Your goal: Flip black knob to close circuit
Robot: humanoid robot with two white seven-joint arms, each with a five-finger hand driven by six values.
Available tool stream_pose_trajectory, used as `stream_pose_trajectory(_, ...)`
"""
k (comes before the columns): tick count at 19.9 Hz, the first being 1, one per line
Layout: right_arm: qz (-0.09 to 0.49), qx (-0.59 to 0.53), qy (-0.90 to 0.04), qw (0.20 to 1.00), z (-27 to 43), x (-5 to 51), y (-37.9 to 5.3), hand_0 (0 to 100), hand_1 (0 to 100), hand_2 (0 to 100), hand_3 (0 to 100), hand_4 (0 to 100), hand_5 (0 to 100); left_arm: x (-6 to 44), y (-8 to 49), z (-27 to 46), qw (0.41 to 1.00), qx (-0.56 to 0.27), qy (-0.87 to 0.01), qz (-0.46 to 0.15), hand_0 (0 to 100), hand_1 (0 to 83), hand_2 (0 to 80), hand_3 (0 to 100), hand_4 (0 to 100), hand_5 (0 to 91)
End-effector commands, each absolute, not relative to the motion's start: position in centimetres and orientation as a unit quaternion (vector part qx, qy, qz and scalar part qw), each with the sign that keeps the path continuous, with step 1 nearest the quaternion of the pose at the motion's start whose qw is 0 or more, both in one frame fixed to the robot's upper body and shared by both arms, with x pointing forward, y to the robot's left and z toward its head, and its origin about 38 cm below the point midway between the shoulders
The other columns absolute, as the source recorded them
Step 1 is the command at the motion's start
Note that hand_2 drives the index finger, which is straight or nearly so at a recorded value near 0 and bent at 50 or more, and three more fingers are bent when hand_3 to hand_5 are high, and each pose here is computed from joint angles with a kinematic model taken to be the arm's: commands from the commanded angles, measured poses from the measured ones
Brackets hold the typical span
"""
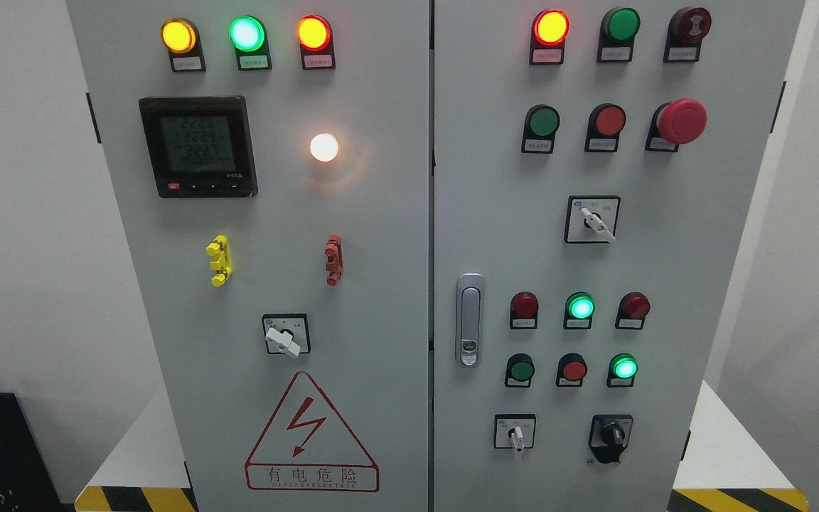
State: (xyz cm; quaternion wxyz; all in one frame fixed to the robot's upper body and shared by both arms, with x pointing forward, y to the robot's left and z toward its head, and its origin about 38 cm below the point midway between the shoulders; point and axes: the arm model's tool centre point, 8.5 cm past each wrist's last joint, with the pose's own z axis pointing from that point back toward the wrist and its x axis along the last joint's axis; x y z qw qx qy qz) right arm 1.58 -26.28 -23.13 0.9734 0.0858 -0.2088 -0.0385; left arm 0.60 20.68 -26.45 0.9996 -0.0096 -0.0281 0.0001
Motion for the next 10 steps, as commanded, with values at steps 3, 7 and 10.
stream_pose_trajectory(3,0.028,0.139,-0.671,0.728,6.9,22.9,-22.5,0,6,14,24,22,9,-0.4,20.7,-26.5,0.999,-0.01,-0.028,0.011,0,0.0,0.0,5,3,0.0)
stream_pose_trajectory(7,0.032,0.106,-0.735,0.669,11.4,23.4,-23.0,0,10,21,41,36,22,-0.4,20.8,-26.5,1.0,-0.009,-0.028,0.011,0,0.0,0.0,5,3,0.0)
stream_pose_trajectory(10,0.085,0.022,-0.765,0.638,12.4,23.6,-24.6,0,13,31,56,50,38,-0.4,20.7,-26.5,1.0,-0.01,-0.028,0.011,0,0.0,0.0,5,3,0.0)
